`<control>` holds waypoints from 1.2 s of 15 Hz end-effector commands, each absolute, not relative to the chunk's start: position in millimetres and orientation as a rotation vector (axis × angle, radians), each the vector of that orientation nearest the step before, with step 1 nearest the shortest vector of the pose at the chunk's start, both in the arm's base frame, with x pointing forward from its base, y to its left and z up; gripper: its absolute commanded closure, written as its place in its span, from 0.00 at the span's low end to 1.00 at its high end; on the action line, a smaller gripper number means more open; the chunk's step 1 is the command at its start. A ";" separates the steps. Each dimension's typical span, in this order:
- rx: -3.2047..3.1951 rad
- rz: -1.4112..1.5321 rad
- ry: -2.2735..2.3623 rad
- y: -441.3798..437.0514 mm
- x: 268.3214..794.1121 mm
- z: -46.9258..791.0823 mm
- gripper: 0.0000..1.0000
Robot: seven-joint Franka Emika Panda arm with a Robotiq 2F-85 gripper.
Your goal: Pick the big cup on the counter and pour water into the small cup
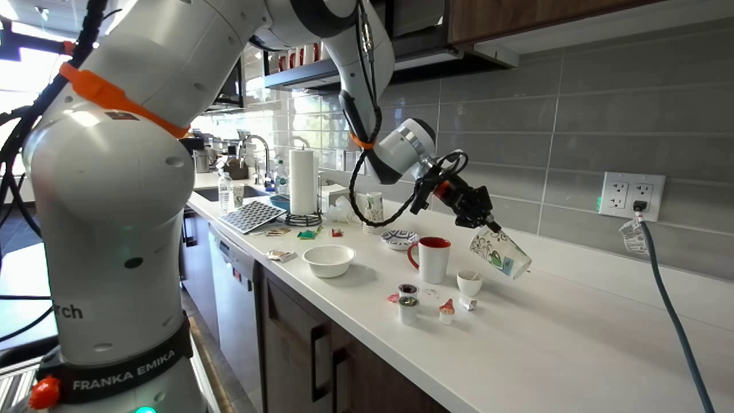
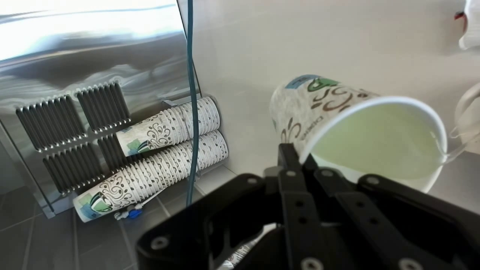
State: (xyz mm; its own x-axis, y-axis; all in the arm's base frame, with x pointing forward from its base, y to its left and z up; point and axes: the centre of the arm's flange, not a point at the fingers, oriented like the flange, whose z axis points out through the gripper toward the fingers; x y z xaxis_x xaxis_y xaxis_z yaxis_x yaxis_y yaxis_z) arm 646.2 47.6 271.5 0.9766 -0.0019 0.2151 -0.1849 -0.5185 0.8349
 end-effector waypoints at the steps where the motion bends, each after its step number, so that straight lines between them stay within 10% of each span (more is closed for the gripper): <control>1: 2.068 0.222 -0.115 50.8 650.4 272.1 0.99; 18: 2.114 0.246 -0.210 44.9 651.2 283.9 0.99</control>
